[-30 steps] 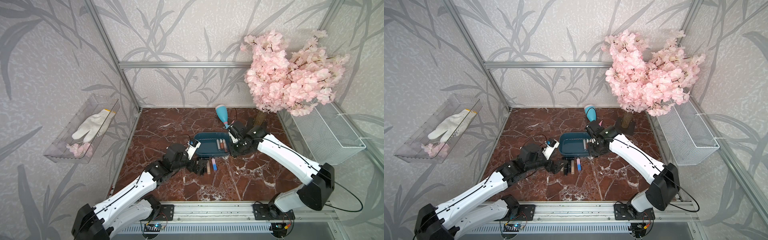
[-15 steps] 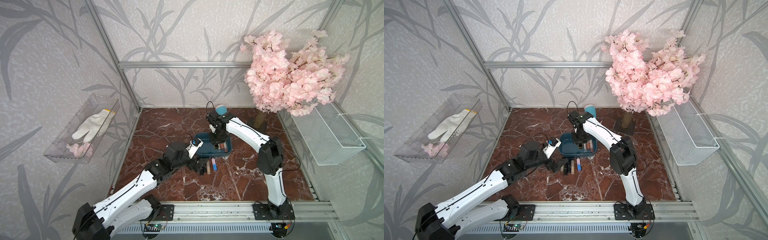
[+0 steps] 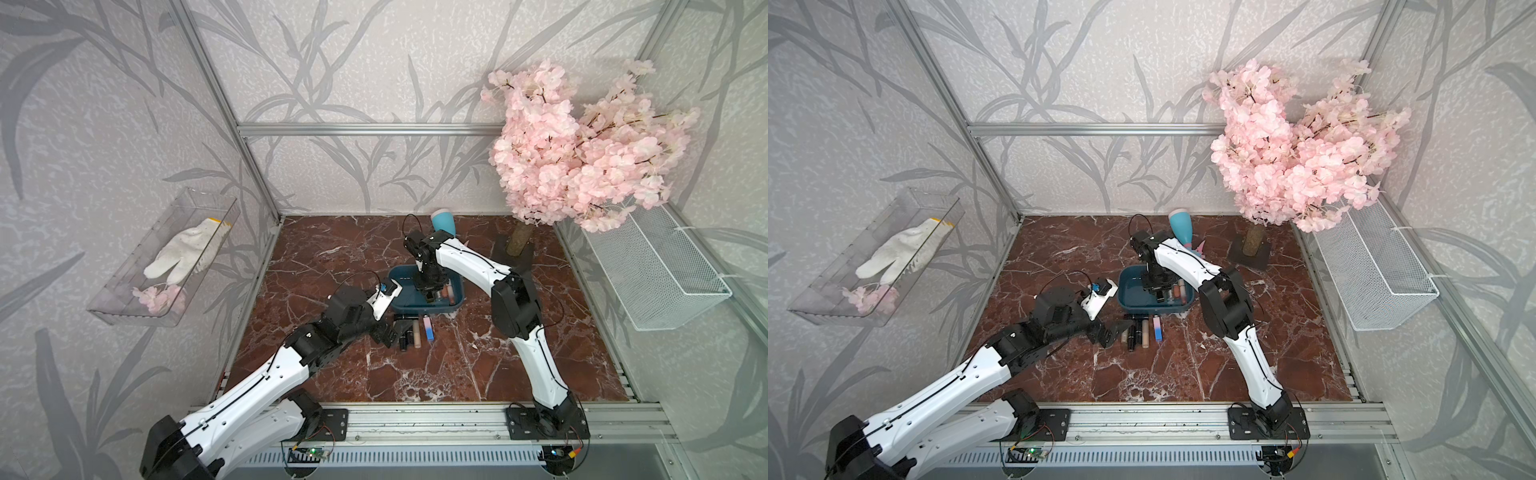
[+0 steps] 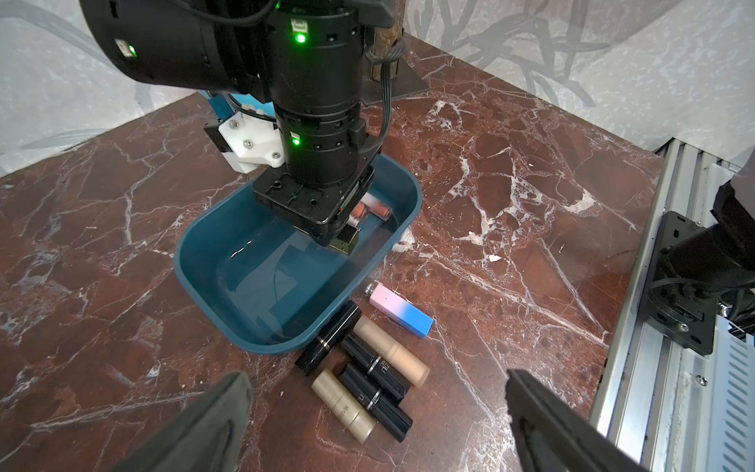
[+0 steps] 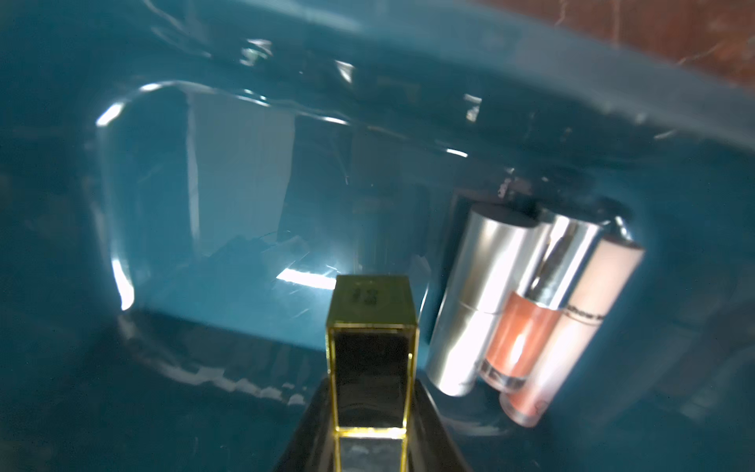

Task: Put the lipstick into the storage box
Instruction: Place the lipstick in the storage box.

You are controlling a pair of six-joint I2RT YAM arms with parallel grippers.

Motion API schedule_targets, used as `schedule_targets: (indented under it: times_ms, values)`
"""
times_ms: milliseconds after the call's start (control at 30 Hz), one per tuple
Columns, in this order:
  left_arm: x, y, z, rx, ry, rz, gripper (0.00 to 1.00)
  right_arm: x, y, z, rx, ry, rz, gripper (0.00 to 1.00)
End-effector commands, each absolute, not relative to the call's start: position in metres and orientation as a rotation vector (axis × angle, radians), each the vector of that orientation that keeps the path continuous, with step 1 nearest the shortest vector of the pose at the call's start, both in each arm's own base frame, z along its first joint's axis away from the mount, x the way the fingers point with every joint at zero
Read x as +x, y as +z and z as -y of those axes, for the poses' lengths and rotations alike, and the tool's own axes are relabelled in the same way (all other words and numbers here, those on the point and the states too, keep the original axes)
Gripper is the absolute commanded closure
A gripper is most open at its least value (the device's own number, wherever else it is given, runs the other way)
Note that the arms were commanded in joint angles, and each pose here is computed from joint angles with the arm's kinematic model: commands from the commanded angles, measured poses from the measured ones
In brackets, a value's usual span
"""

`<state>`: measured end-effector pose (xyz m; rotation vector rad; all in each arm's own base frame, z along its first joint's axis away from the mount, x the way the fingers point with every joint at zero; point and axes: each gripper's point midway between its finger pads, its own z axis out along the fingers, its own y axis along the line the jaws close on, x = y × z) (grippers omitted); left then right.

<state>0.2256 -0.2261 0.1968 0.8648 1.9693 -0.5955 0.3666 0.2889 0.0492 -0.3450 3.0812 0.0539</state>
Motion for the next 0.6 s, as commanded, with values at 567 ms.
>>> schedule_targets:
  times_ms: [567]
  values:
    - [0.214,0.173,0.233,0.996,-0.638,-2.014,0.00,0.383,0.028,-0.271,-0.184,-0.046,-3.095,0.81]
